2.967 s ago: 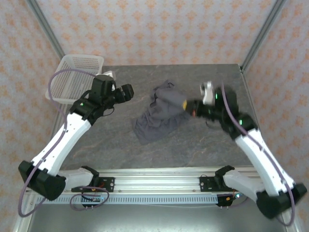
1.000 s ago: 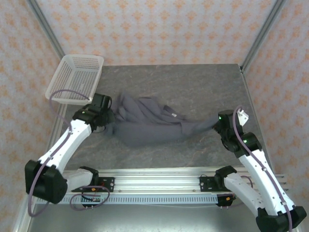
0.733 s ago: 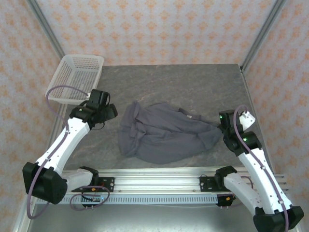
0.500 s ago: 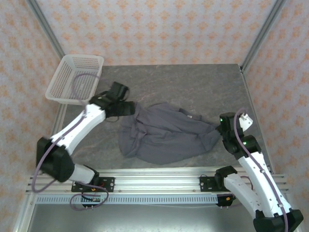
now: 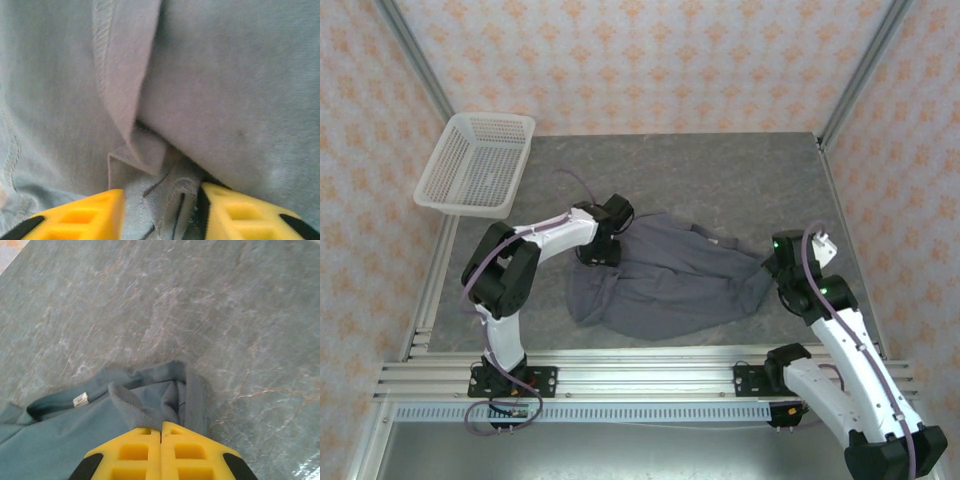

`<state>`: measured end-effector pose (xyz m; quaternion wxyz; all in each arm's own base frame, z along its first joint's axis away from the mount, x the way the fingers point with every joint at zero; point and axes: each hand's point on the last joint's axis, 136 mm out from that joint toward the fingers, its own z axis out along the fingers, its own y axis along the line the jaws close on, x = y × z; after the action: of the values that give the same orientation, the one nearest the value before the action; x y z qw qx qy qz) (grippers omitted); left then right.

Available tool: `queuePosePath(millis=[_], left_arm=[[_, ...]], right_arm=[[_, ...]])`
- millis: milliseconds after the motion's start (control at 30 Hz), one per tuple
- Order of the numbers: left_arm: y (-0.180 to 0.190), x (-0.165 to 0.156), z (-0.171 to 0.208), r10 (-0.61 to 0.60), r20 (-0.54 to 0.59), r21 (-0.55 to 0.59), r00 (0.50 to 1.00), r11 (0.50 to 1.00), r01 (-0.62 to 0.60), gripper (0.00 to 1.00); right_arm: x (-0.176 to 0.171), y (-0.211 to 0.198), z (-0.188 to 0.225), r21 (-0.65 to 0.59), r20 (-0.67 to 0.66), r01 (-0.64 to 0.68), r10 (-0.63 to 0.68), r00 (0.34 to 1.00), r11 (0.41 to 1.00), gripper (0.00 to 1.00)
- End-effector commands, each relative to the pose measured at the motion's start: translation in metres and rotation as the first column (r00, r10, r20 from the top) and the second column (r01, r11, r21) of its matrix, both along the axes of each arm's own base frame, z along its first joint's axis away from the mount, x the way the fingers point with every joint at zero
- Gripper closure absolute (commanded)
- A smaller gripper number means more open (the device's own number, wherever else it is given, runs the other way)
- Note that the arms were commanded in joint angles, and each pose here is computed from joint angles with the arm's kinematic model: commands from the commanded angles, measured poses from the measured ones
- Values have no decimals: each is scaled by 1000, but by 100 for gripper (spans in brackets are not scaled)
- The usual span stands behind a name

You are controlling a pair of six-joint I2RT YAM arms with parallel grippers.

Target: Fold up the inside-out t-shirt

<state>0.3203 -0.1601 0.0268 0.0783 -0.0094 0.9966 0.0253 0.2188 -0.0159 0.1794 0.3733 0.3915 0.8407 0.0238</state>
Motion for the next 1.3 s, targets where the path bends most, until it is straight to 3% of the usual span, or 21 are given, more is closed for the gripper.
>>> queuePosePath(millis=[0, 133, 200, 300, 400, 500, 567, 633, 733, 867, 1067, 1267], left_arm=[[45, -11, 7, 154, 23, 8, 988, 988, -154, 69], [92, -30, 13, 334, 64, -60, 940, 942, -330, 87], [104, -40, 13, 379, 70, -44, 923, 925, -376, 89], [111, -51, 11, 428, 79, -37, 900, 904, -427, 81], [123, -58, 15, 467, 121, -22, 876, 884, -468, 79], [108, -48, 28, 439, 148, -141, 886, 896, -420, 76], [80, -33, 53, 404, 183, -289, 896, 893, -344, 65], [55, -24, 86, 334, 271, -319, 903, 916, -243, 53], [26, -21, 104, 222, 295, -236, 929, 959, -155, 46], [10, -18, 81, 112, 240, -82, 964, 992, -94, 42], [0, -23, 33, 23, 117, -19, 993, 1000, -20, 40], [36, -48, 7, 95, 44, 100, 994, 990, -99, 55]], right_arm=[[-15, -38, 28, -99, 53, 172, -167, 985, 980, 100], [-18, -54, 42, -91, 111, 245, -235, 966, 965, 100], [-15, -52, 37, -77, 100, 238, -230, 968, 968, 100], [-11, -47, 28, -54, 79, 220, -216, 973, 974, 100], [-21, -59, 33, -79, 96, 292, -285, 954, 953, 100], [-19, -63, 46, -84, 148, 296, -282, 948, 951, 100], [-5, -51, 49, -53, 160, 216, -206, 966, 975, 100], [9, -33, 44, 5, 149, 122, -122, 981, 992, 100], [20, -16, 32, 81, 129, 66, -76, 989, 995, 100], [22, -12, 26, 105, 123, 60, -73, 990, 993, 100], [16, -23, 36, 39, 115, 86, -90, 989, 996, 100], [15, -39, 54, -32, 139, 147, -142, 980, 989, 100]])
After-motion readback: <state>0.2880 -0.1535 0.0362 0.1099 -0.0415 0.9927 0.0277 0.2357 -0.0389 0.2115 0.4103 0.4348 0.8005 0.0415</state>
